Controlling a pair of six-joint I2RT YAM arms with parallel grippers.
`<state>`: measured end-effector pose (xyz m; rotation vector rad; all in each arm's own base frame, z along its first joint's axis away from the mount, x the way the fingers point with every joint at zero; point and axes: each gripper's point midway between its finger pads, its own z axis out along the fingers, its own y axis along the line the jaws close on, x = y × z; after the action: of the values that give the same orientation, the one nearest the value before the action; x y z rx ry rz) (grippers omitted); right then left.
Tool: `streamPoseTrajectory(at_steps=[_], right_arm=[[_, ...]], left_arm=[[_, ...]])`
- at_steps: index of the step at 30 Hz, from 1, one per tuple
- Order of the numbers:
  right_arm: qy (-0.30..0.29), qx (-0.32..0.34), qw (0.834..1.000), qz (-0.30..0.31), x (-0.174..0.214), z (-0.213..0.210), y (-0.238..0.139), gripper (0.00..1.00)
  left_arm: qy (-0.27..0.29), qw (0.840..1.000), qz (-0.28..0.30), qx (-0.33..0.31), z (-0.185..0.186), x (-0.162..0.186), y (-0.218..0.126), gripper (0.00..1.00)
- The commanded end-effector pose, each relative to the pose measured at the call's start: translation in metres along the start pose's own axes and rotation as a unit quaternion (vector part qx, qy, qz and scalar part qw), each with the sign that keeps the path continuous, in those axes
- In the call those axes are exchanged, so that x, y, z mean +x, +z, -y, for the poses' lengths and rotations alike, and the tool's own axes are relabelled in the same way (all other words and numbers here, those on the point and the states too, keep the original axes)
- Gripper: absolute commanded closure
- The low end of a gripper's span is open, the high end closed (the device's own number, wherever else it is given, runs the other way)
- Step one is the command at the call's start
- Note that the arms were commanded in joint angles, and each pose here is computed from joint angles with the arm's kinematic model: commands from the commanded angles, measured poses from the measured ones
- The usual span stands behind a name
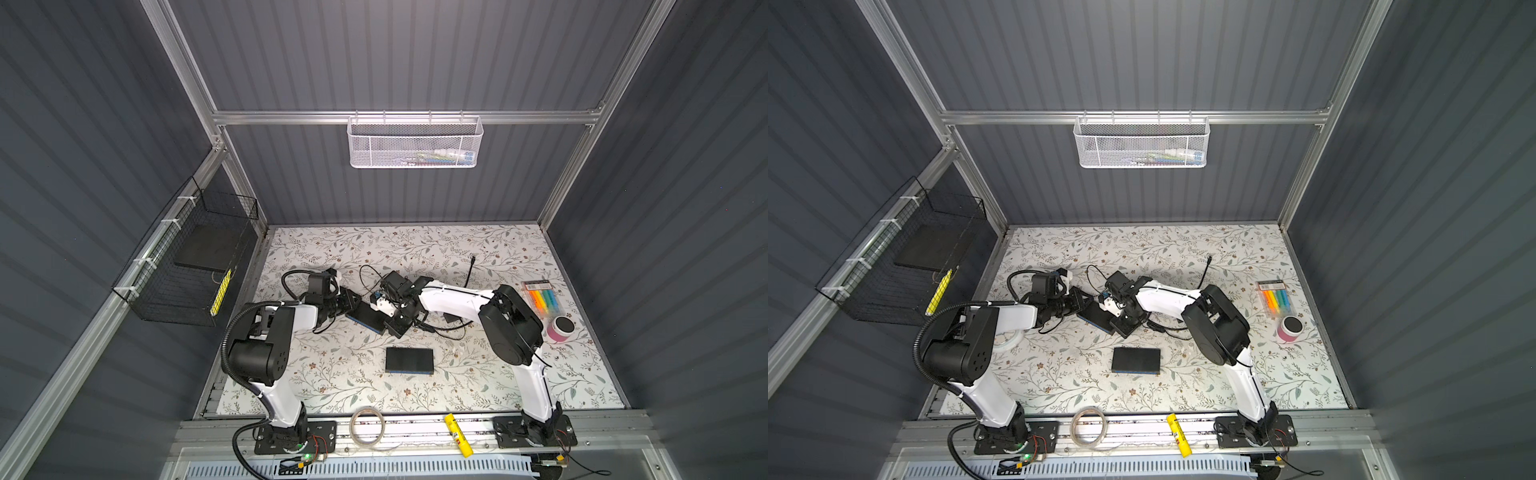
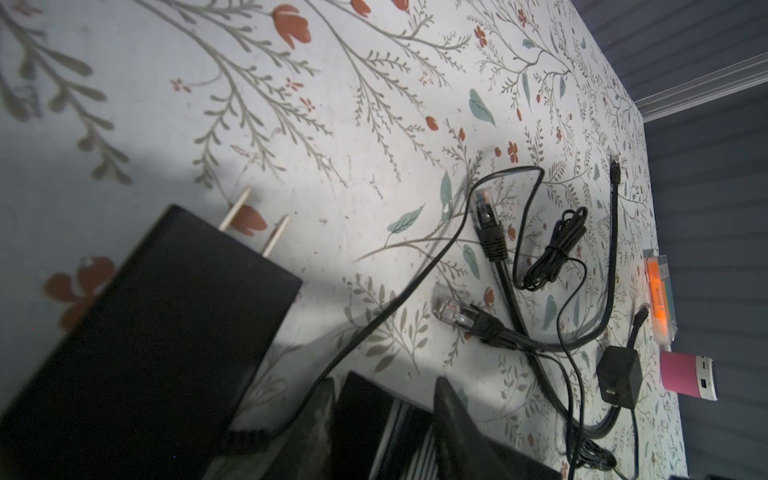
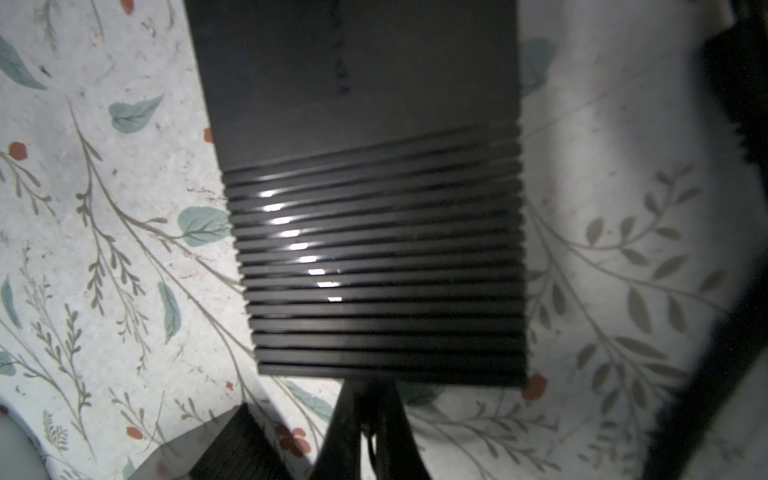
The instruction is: Insert the plug into the switch port
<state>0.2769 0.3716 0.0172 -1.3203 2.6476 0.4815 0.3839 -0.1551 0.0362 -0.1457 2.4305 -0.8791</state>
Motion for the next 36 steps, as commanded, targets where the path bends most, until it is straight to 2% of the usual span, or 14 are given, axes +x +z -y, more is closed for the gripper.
streamPoseTrajectory(at_steps=[1,18,26,36], right_arm=[[-0.045,0.003,0.989,0.143,-0.081,-0.001,0.001,1.00],[-0.043,-0.005,0.983,0.177,-0.111,-0.007,-0.013,1.00],[-0.071,-0.007,0.986,0.149,-0.104,-0.012,-0.016,1.00],[-0.073,-0.023,0.990,0.121,-0.101,-0.017,-0.017,1.00]], left_arm=[[-0.060,0.984,-0.164,0.046,0.023,0.098,0.007,0.61],[-0.067,0.982,-0.171,0.046,0.023,0.109,0.009,0.61],[-0.061,0.982,-0.171,0.047,0.025,0.111,0.013,0.61],[-0.047,0.984,-0.168,0.045,0.025,0.110,0.016,0.61]])
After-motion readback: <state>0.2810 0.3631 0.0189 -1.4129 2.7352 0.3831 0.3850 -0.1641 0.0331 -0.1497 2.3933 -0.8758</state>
